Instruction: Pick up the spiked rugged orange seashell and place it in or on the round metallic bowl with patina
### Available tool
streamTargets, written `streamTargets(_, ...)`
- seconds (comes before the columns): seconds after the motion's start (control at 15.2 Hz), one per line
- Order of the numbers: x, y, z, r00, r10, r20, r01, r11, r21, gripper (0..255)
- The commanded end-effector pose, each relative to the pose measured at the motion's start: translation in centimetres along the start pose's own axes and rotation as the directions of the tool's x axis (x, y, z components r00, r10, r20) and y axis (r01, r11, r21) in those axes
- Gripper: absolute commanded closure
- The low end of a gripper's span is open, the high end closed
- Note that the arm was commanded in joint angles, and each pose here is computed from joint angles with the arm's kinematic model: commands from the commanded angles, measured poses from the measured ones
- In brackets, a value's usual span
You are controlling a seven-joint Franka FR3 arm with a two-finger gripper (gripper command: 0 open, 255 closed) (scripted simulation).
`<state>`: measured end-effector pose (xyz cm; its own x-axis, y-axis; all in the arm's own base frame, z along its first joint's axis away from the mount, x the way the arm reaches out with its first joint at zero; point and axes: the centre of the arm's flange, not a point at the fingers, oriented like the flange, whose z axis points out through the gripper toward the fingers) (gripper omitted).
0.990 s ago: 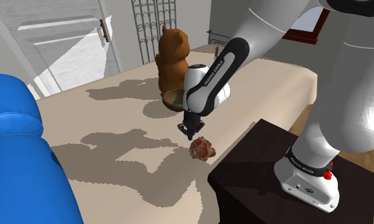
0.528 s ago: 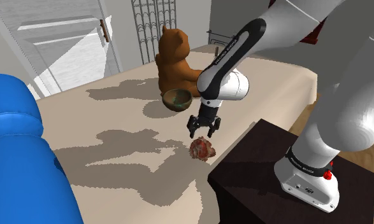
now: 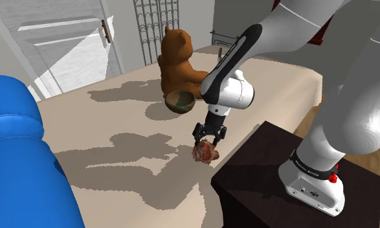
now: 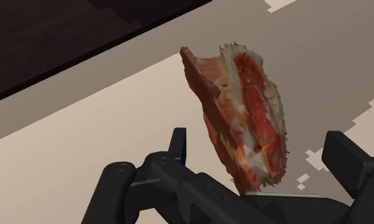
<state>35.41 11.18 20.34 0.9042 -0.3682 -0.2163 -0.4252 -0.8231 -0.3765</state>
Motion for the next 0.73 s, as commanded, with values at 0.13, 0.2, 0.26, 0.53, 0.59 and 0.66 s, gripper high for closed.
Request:
streamTargets(0.13,-0.07,-0.07,0.76,1.0,0.001,0.0,-0.001,1.0,0.0,0)
streamTargets(0.2,-0.07,-0.07,0.76,1.0,0.001,0.0,-0.001,1.0,0.0,0)
streamTargets(0.26,-0.07,-0.07,0.76,1.0,0.001,0.0,-0.001,1.0,0.0,0)
streamTargets(0.53,-0.07,-0.08,0.76,1.0,0.001,0.0,-0.001,1.0,0.0,255)
streamTargets(0.59,-0.07,-0.08,0.76,1.0,0.001,0.0,-0.001,1.0,0.0,255)
streamTargets(0.66,-0.07,-0.08,0.76,1.0,0.001,0.0,-0.001,1.0,0.0,255)
